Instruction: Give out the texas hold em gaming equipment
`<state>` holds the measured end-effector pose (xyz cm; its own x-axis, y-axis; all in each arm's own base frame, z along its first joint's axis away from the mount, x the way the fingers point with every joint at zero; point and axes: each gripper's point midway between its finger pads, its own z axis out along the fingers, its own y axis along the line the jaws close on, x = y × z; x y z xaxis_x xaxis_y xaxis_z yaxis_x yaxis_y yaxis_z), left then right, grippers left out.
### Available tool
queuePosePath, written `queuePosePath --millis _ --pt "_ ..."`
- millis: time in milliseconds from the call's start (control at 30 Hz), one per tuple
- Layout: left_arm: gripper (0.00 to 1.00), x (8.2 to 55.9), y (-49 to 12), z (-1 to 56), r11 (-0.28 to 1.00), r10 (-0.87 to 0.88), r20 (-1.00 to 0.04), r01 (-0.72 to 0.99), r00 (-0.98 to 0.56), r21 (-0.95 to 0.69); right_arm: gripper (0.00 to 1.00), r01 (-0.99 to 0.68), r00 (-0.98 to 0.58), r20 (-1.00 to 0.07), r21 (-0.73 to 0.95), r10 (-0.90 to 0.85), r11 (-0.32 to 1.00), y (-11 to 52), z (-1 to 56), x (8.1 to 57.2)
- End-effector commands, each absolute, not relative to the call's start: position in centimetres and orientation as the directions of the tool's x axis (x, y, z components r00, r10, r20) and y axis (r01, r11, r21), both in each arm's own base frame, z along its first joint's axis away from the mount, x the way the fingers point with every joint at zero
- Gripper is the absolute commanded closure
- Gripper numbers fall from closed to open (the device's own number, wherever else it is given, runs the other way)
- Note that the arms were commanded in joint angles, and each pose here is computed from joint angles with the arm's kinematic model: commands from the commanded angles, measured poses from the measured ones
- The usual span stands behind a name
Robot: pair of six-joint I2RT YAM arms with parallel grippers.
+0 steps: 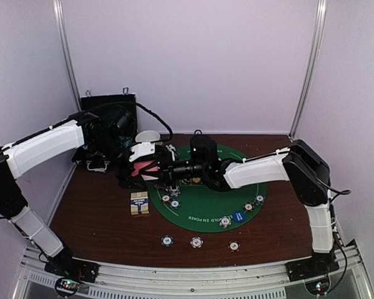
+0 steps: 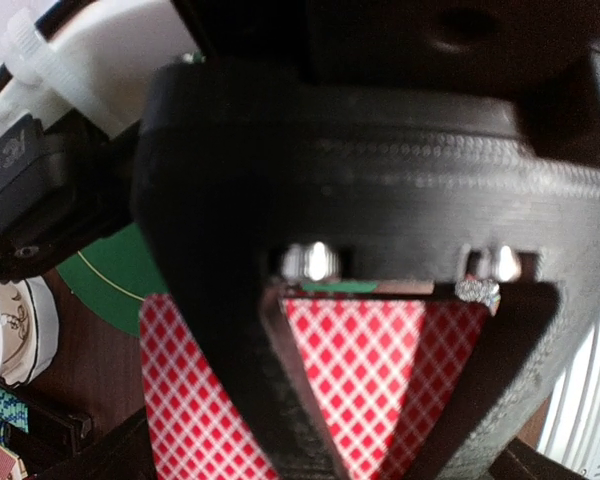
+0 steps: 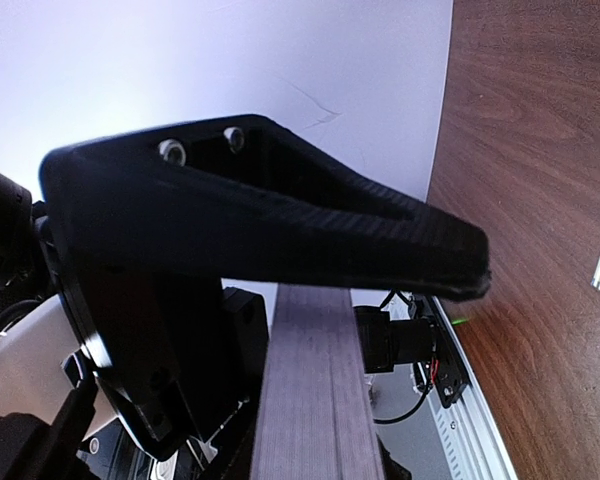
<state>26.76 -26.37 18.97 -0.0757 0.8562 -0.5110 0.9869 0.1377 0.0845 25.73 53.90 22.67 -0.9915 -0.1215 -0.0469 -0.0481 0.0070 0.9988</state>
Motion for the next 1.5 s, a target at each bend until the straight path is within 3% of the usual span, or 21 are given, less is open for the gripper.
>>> queuePosePath --millis 0,367,467,667,733,800,867,933,1033,1467 --pt "0.05 26.3 -27.2 19.4 0.109 0.829 -0.558 0.991 -0.045 0.081 0.95 -0.068 -0.989 -0.074 0.996 -0.131 -0.048 53.7 23.8 25.5" --pt "0.27 26.4 -26.0 20.1 0.118 0.823 -0.567 0.987 -0.035 0.111 0.94 -0.057 -0.991 -0.060 0.998 -0.123 -0.029 53.3 22.9 25.3" --pt "0.38 26.2 -26.1 20.2 0.113 0.816 -0.578 0.988 -0.034 0.102 0.94 -0.055 -0.991 -0.058 0.998 -0.121 -0.027 53.3 22.8 25.3" --pt "0.49 25.8 -26.4 20.1 0.097 0.810 -0.586 0.992 -0.031 0.081 0.89 -0.057 -0.991 -0.060 0.998 -0.118 -0.031 53.5 23.0 25.4" --pt "0.59 25.8 -26.5 20.2 0.094 0.807 -0.590 0.992 -0.029 0.080 0.82 -0.050 -0.992 -0.052 0.999 -0.117 -0.022 53.5 22.7 25.4" --pt "0.77 25.7 -26.4 20.3 0.089 0.807 -0.589 0.993 -0.024 0.081 0.74 -0.052 -0.992 -0.052 0.999 -0.114 -0.006 53.5 22.3 25.5" --pt "0.85 25.6 -26.3 20.2 0.086 0.810 -0.586 0.993 -0.023 0.080 0.63 -0.053 -0.993 -0.051 0.998 -0.109 0.019 53.5 21.8 25.6" --pt "0.88 25.4 -26.2 20.1 0.085 0.812 -0.583 0.993 -0.025 0.076 0.52 -0.056 -0.993 -0.052 0.997 -0.102 0.043 53.4 21.4 25.7" --pt "0.95 25.0 -26.1 20.0 0.076 0.813 -0.581 0.995 -0.022 0.068 0.46 -0.067 -0.994 -0.062 0.996 -0.091 0.060 53.2 21.5 26.0" --pt "0.98 24.3 -25.4 20.0 0.087 0.818 -0.575 0.994 -0.037 0.060 0.46 -0.110 -0.991 -0.084 0.956 -0.105 0.272 52.2 19.6 26.2"
